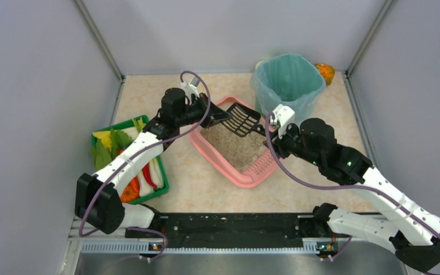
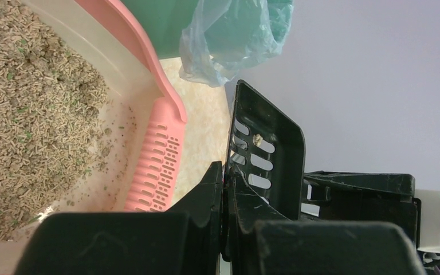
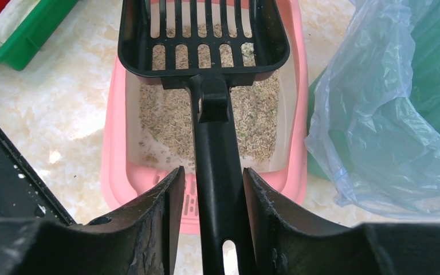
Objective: Clean the litter box
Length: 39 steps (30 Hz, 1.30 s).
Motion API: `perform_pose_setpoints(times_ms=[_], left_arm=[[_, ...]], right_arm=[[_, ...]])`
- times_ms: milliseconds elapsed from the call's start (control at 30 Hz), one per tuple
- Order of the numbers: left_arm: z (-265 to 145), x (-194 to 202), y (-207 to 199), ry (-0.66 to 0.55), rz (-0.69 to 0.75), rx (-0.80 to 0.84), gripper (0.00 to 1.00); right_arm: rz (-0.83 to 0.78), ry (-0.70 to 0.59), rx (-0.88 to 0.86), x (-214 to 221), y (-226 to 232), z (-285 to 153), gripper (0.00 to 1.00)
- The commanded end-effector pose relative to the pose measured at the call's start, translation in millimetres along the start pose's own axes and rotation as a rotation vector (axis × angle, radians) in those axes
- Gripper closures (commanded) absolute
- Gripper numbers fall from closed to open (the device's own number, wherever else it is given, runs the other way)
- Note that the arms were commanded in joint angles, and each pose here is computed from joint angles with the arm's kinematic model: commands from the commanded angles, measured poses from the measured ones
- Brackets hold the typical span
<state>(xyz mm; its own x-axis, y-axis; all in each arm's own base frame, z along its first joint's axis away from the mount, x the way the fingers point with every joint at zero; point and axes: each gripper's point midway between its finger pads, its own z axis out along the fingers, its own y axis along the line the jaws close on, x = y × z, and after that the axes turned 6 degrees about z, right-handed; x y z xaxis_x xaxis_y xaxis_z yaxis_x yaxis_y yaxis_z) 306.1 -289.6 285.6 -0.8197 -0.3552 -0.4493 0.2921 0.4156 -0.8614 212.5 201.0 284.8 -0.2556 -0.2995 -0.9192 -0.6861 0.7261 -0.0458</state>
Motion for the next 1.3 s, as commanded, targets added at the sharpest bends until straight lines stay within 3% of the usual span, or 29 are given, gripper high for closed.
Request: perform_pose_setpoints(times_ms=[0, 333, 400, 533, 600, 700, 800, 1000, 1133, 1267], left_arm=[[-13, -6, -24, -0.03, 0.072, 0.078, 1.0], [-14, -6, -15, -0.021, 0.106, 0.012, 1.0], [-13, -5, -13, -0.015, 0.106, 0.002, 1.0], [-13, -5, -11, -0.017, 0.107, -0.009, 0.98], [-14, -7, -9, -0.025, 0.121, -0.02, 0.82], [-21, -17, -5, -0.055, 0.181, -0.082, 0.4], [-38, -39, -1, -0.115, 0.269, -0.194, 0.16], [-102, -92, 17, -0.331, 0.441, -0.519, 0.02], [-158, -116, 36, -0.51, 0.539, -0.772, 0.01], [-197, -120, 51, -0.603, 0.581, -0.932, 0.01]], right_arm=[[0.003, -0.057, -0.031, -15, 3, -6, 0.59], [-0.006, -0.074, -0.093, -29, 13, -9, 0.64], [-0.006, -0.076, -0.103, -31, 15, -9, 0.72], [-0.005, -0.077, -0.106, -33, 15, -9, 0.98], [-0.005, -0.071, -0.1, -33, 14, -9, 1.0], [-0.005, -0.036, -0.085, -29, 11, -8, 1.0], [-0.003, 0.027, -0.067, -20, 8, -5, 1.0], [0.038, 0.208, 0.043, -1, -14, 3, 1.0], [0.106, 0.353, 0.064, 17, -24, 12, 1.0], [0.155, 0.466, 0.061, 32, -26, 24, 1.0]])
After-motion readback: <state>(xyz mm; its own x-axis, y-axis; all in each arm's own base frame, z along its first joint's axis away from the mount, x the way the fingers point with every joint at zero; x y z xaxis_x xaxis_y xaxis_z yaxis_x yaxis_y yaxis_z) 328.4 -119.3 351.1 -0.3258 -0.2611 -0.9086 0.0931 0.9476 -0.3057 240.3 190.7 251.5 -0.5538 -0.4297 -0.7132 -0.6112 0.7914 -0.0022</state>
